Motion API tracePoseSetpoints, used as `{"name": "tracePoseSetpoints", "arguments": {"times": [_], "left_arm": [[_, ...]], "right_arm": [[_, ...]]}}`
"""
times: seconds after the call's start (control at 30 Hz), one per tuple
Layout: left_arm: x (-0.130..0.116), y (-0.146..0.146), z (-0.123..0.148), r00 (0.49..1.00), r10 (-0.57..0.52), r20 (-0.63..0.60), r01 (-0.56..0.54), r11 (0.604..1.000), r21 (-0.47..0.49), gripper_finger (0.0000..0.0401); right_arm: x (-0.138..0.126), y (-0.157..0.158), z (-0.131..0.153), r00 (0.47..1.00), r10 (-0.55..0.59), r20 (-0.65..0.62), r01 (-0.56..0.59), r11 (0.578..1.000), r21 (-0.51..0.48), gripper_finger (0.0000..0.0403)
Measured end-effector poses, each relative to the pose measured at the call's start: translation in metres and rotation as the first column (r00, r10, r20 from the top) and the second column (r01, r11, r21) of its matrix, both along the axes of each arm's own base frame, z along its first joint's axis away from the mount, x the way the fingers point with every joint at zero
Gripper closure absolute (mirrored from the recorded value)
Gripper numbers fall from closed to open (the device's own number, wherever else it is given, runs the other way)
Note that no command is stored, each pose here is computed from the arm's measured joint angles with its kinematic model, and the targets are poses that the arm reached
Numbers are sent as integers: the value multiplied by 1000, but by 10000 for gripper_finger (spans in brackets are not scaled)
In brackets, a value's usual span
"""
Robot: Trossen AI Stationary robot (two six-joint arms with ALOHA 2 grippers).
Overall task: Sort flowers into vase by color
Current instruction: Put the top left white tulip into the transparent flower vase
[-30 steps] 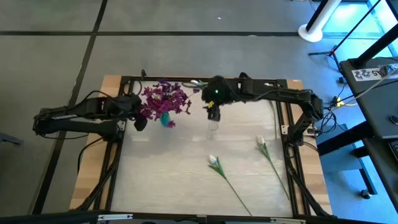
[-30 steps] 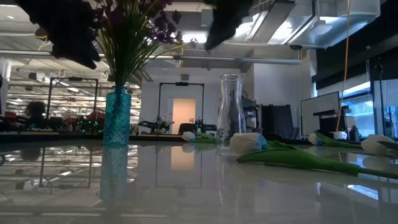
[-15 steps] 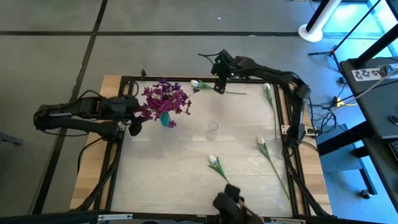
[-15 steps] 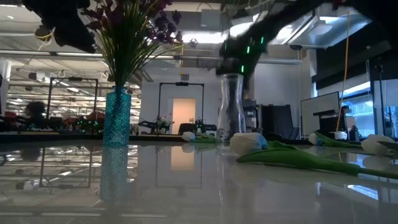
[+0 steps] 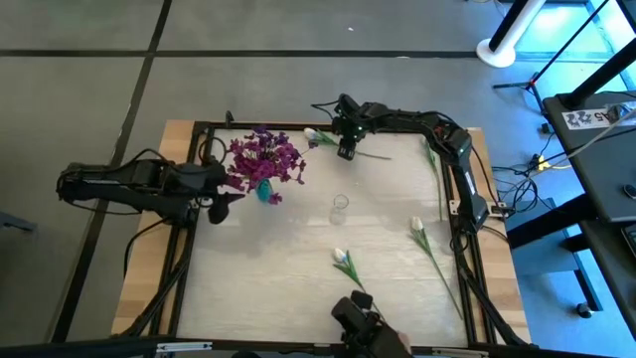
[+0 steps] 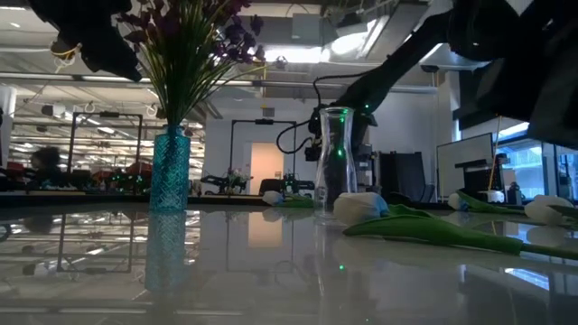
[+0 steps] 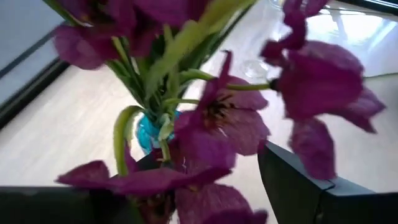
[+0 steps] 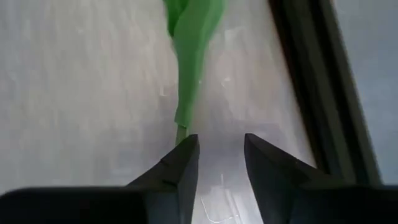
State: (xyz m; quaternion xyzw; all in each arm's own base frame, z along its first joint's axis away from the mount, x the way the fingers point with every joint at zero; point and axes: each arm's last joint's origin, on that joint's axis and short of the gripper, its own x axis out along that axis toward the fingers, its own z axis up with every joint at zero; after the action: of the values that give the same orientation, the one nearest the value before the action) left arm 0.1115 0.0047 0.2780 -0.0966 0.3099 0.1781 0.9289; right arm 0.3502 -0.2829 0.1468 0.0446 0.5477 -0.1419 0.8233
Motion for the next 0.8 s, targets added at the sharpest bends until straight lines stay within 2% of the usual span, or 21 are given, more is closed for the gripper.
{"name": "tracePoseSetpoints", "arguments": {"times": [0.17,0.3,0.43,0.5,0.6,0.8], "left_arm": [[0,1,0,1000,21,1,-21,1000,17,188],[0,1,0,1000,21,-3,-21,1000,17,188],[0,1,0,999,34,3,-34,999,19,188],[0,1,0,999,44,8,-44,999,7,188],[0,1,0,999,50,10,-50,999,-1,188],[0,1,0,999,48,7,-48,999,4,188]], "right_arm": [[1,5,4,1000,-1,-21,1,1000,-4,291],[7,7,20,1000,4,-30,-5,1000,-17,279],[22,11,25,996,-12,92,11,1000,10,257],[28,11,20,994,-20,111,19,1000,5,253],[28,12,-1,997,-51,54,49,998,37,253],[29,10,-9,995,-81,54,77,995,68,278]]}}
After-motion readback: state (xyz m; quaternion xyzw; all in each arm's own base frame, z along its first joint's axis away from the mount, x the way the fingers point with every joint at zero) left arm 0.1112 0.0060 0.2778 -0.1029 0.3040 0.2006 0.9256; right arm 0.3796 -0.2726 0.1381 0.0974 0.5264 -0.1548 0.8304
